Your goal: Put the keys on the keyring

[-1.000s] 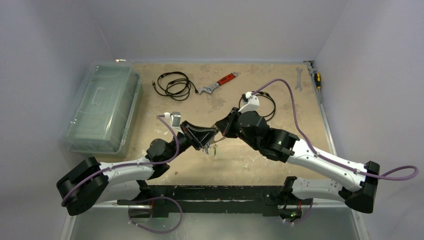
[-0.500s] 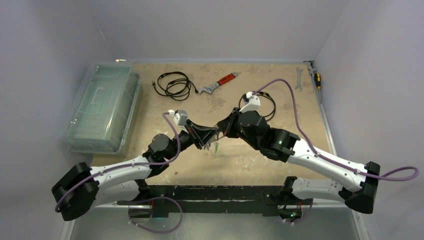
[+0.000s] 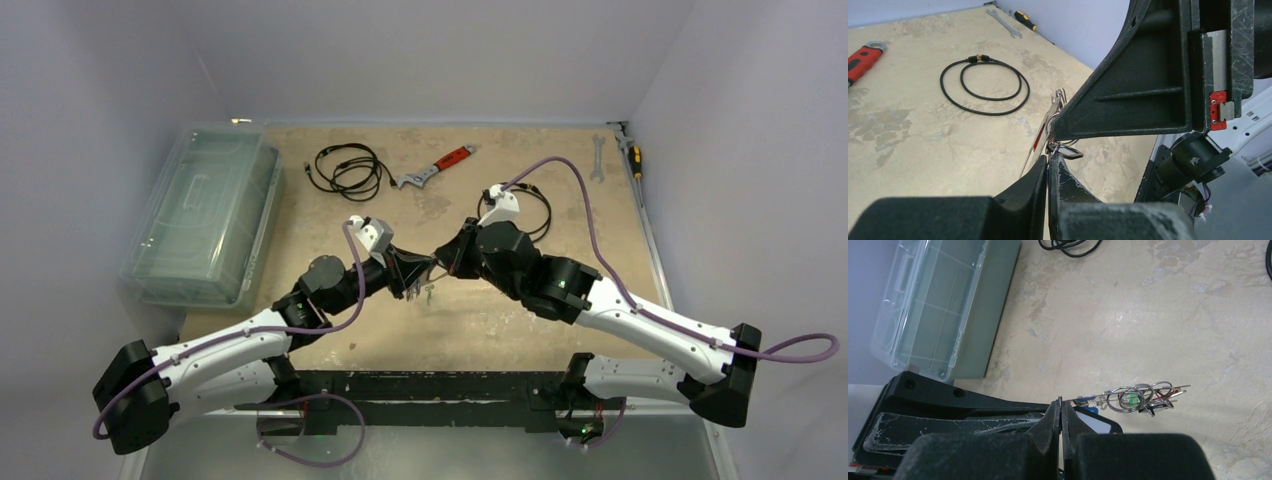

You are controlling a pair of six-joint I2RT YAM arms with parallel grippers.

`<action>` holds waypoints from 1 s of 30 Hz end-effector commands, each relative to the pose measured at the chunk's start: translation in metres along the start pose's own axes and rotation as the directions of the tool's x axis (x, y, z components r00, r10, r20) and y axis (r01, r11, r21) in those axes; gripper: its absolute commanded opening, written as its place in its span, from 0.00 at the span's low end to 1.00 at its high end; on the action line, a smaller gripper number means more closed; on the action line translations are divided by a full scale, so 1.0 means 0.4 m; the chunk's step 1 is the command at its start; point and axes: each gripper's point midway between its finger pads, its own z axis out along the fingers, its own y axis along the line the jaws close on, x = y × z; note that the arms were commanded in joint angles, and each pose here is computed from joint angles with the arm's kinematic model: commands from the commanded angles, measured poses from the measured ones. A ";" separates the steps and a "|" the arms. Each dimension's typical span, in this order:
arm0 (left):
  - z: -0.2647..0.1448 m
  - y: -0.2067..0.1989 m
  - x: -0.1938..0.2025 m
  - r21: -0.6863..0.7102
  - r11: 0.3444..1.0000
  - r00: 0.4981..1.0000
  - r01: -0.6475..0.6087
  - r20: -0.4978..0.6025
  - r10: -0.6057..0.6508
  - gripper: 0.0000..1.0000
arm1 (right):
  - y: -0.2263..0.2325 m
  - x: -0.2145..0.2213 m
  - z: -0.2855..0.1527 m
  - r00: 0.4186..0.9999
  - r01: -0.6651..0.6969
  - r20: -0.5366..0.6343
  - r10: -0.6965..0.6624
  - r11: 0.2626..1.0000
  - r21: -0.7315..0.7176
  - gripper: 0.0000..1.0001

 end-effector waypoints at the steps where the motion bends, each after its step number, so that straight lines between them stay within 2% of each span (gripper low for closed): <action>1: -0.006 0.032 -0.013 -0.062 0.993 0.995 -0.098 -0.041 0.096 0.00 | 0.057 -0.074 -0.050 0.998 -0.018 0.061 0.023 0.997 -0.080 0.00; 9: -0.012 0.041 -0.029 -0.083 0.987 0.990 -0.140 -0.037 0.137 0.00 | 0.078 -0.052 -0.049 1.000 0.008 0.003 -0.008 0.992 -0.122 0.00; 15: -0.016 0.047 -0.037 -0.080 0.973 0.976 -0.215 -0.030 0.214 0.00 | 0.086 -0.016 -0.041 0.996 0.041 -0.076 -0.053 0.988 -0.149 0.00; 25: -0.035 0.068 -0.049 -0.118 0.938 0.945 -0.326 -0.021 0.325 0.00 | 0.055 0.042 -0.031 0.956 0.122 -0.243 -0.163 0.977 -0.173 0.00; 30: -0.039 0.065 -0.051 -0.120 0.934 0.942 -0.336 -0.040 0.334 0.17 | 0.038 0.048 -0.024 0.938 0.146 -0.283 -0.198 0.970 -0.193 0.00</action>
